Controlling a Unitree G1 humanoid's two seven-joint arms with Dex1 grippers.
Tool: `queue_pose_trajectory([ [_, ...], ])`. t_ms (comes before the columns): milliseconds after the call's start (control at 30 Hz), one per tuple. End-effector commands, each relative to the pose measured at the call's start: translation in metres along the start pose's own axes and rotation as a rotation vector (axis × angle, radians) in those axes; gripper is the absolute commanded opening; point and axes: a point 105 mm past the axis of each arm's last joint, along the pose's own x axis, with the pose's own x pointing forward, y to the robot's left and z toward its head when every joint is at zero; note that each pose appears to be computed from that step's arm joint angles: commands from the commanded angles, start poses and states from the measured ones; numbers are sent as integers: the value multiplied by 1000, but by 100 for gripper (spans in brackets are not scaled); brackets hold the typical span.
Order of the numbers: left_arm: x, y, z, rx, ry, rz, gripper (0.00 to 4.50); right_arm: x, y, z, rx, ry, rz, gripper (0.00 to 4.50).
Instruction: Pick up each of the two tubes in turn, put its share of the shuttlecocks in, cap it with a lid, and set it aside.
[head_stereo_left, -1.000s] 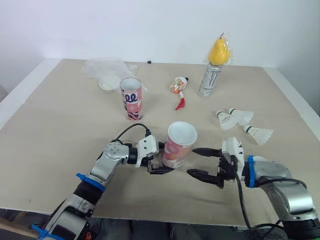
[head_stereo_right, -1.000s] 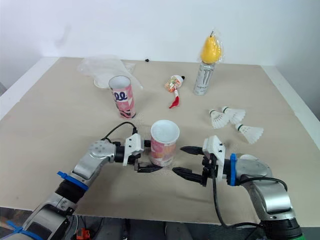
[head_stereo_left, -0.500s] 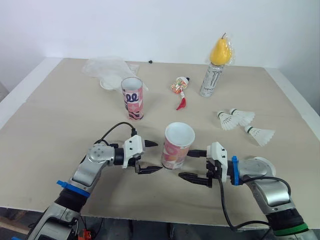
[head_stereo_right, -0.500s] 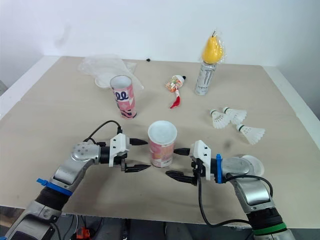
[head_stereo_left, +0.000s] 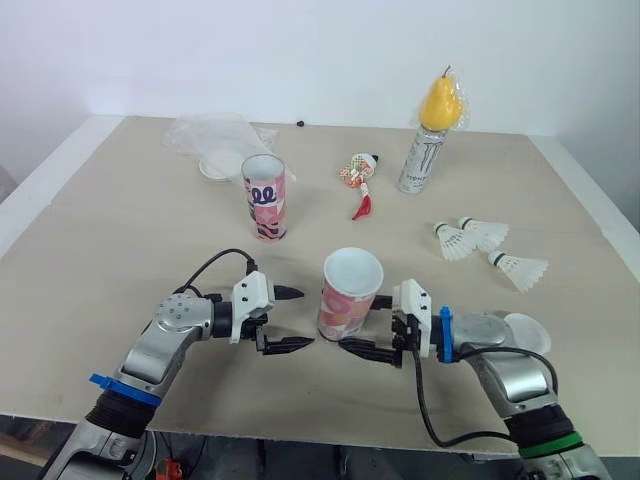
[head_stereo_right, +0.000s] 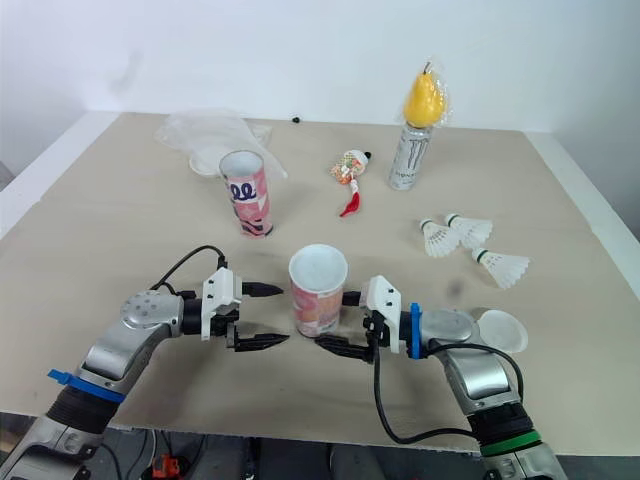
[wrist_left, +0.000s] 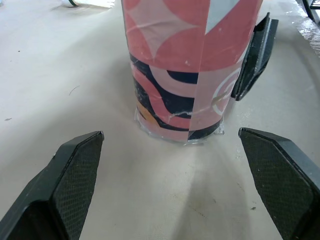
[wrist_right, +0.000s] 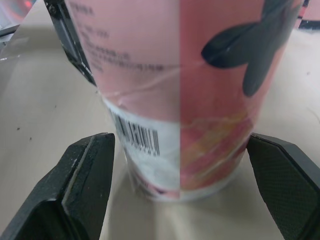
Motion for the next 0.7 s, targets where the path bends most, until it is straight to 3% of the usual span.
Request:
queue_pose_trajectory([
  [33,-1,1,10,41,-17,-5,450,5,-2,9,-12,-31,1,440],
  [700,4,6,12,58,-21,6,450,29,3,0,-1,-53,48,440],
])
